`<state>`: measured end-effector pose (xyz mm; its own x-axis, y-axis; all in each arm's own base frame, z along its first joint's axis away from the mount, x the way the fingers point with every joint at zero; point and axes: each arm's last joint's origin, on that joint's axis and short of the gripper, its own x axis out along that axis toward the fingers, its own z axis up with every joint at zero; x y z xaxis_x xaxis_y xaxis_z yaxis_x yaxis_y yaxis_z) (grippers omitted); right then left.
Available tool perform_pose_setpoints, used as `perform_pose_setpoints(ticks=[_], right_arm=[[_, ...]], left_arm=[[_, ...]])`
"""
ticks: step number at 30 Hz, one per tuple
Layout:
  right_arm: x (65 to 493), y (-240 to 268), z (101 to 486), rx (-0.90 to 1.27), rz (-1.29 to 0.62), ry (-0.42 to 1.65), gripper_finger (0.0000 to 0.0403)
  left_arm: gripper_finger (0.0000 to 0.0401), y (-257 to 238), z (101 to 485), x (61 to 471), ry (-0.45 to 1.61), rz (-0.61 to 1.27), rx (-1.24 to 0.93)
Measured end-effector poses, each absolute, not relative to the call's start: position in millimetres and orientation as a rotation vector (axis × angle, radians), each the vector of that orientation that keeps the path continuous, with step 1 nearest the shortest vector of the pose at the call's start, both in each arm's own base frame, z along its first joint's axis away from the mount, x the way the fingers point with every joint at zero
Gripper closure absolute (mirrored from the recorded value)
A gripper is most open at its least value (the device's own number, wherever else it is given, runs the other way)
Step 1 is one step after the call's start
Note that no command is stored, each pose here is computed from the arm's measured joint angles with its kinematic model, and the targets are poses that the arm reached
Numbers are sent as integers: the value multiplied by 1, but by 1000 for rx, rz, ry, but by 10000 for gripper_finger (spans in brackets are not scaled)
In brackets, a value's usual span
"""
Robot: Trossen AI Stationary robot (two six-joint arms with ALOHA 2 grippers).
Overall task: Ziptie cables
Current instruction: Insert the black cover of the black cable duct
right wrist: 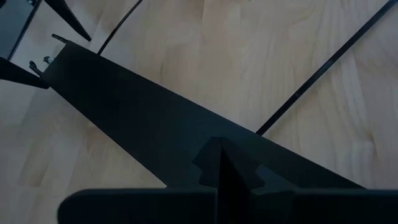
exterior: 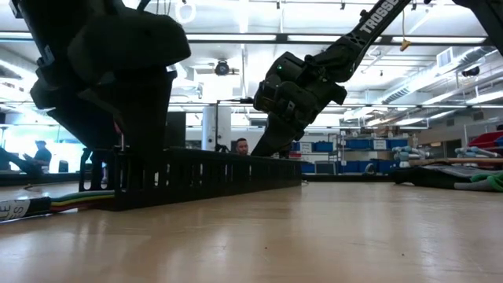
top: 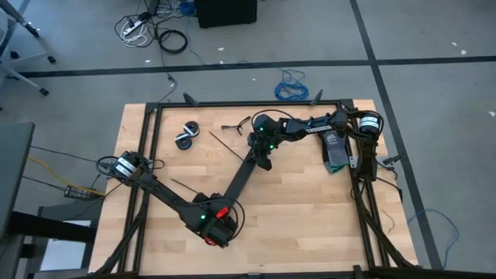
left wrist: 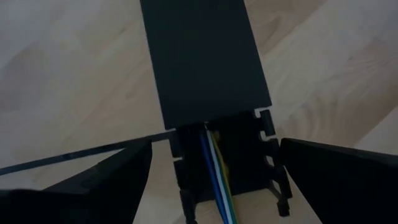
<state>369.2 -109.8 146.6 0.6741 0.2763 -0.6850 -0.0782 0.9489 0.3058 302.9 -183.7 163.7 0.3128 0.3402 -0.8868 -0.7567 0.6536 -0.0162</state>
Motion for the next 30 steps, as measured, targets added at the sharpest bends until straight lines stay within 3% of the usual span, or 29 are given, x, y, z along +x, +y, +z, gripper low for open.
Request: perform_pose_setpoints(ticks=[13, 23, 30], right_arm=[[369, -110, 147, 256, 203, 805, 403], [370, -110, 147, 256, 207, 795, 403], [378, -90, 148, 221, 217, 782, 403]], left_arm=[[54, -187, 164, 305, 1027, 729, -532], [161, -188, 164, 308, 1003, 710, -550], [179, -189, 164, 308, 1001, 706, -551]])
